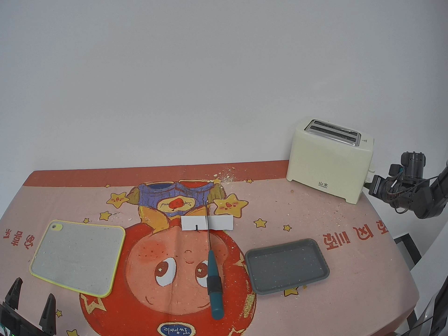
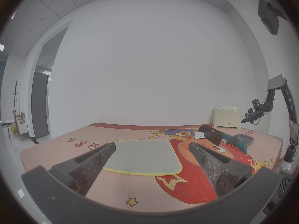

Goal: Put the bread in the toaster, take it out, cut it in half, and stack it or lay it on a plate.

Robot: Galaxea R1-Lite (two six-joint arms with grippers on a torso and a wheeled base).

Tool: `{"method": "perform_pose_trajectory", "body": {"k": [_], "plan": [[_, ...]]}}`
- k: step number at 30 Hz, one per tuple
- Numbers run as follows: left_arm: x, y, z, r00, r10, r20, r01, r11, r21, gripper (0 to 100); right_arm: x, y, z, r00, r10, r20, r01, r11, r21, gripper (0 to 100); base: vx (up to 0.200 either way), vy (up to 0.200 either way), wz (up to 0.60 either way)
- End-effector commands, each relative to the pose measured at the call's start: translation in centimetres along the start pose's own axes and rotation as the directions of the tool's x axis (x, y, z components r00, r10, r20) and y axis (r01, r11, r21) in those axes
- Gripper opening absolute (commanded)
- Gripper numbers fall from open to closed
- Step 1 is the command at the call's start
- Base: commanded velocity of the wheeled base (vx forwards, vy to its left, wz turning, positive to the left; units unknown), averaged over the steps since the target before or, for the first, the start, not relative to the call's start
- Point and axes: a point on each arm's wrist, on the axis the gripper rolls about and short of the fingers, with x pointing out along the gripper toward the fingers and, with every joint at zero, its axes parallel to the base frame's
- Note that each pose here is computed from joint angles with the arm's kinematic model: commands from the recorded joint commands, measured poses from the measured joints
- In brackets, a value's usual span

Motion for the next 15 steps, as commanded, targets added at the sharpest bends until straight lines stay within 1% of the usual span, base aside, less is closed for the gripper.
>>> {"method": "perform_pose_trajectory", "body": {"k": [1,15], "plan": [[0.07,0.01,-0.51,1.0,0.001,-0.009,-0.001,1.0,0.0,100,0.21,-0.15,-0.12,1.0,-0.003,-0.005,0.003,1.0,0.002,0,0.0,0.0,0.0],[0.07,0.01,-0.51,1.0,0.001,-0.009,-0.001,1.0,0.0,100,0.57,-0.32,-0.22,1.0,-0.006,-0.01,0.006,1.0,0.004,0,0.0,0.0,0.0]]}}
